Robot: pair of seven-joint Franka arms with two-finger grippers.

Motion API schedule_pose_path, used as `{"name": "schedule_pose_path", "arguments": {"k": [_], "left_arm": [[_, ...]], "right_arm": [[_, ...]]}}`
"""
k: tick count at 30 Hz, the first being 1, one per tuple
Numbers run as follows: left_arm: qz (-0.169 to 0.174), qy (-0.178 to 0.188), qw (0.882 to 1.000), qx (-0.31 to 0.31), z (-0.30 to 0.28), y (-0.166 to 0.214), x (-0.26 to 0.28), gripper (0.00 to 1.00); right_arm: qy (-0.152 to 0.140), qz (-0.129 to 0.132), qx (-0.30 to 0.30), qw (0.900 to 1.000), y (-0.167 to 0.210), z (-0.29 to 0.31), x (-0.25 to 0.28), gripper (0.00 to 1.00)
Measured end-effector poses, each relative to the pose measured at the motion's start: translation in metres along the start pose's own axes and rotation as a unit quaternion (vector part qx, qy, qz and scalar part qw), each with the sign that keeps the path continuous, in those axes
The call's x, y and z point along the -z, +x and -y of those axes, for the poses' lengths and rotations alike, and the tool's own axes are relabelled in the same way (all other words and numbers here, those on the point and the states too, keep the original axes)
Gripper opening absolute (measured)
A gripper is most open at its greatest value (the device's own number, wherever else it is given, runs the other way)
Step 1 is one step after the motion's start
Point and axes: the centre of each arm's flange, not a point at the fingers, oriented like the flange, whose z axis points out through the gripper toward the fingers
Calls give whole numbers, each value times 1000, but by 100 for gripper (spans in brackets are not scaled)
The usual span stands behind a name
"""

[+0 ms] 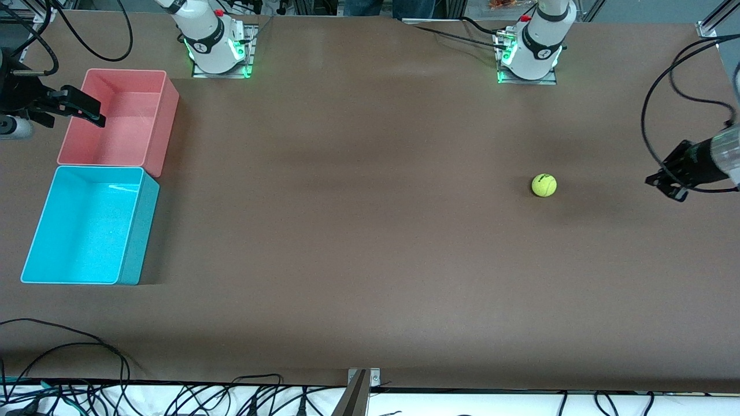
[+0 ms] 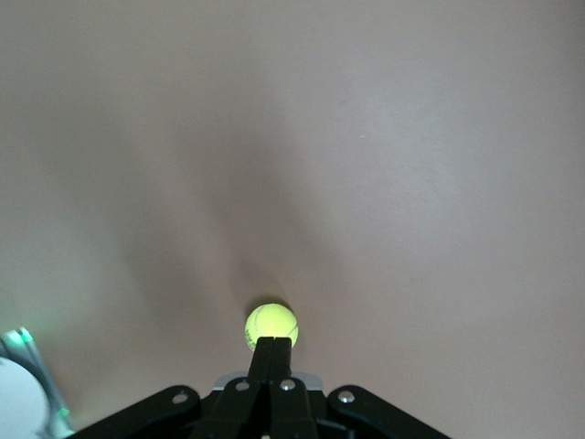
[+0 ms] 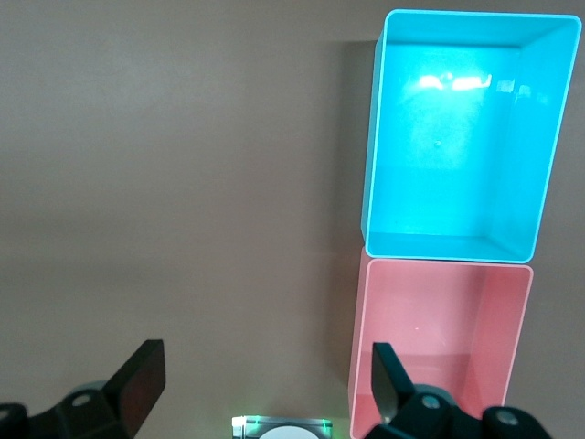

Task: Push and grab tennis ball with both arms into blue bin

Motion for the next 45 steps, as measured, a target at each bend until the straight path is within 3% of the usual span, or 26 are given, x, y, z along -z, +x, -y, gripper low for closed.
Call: {"name": "schedule_pose_path", "arguments": {"k": [6, 13, 19, 29, 35, 45], "left_arm": [[6, 12, 998, 55, 7, 3, -61, 1], [-3, -7, 994, 106, 28, 2, -131, 1], [-20, 2, 994, 111, 50, -8, -183, 1], [-33, -36, 985, 164, 77, -26, -237, 1], [-35, -54, 984, 164, 87, -33, -265, 1], [-32, -53, 987, 146, 80, -50, -279, 1]], "right_arm": [[0, -1, 1, 1000, 0, 1, 0, 100], [0, -2, 1, 1000, 0, 1, 0, 100], [0, -3, 3, 1000, 1, 3, 0, 100], [0, -7, 4, 1000, 1, 5, 1, 100], [0, -7, 4, 1000, 1, 4, 1, 100], [0, -7, 3, 1000, 1, 3, 1, 100]]}}
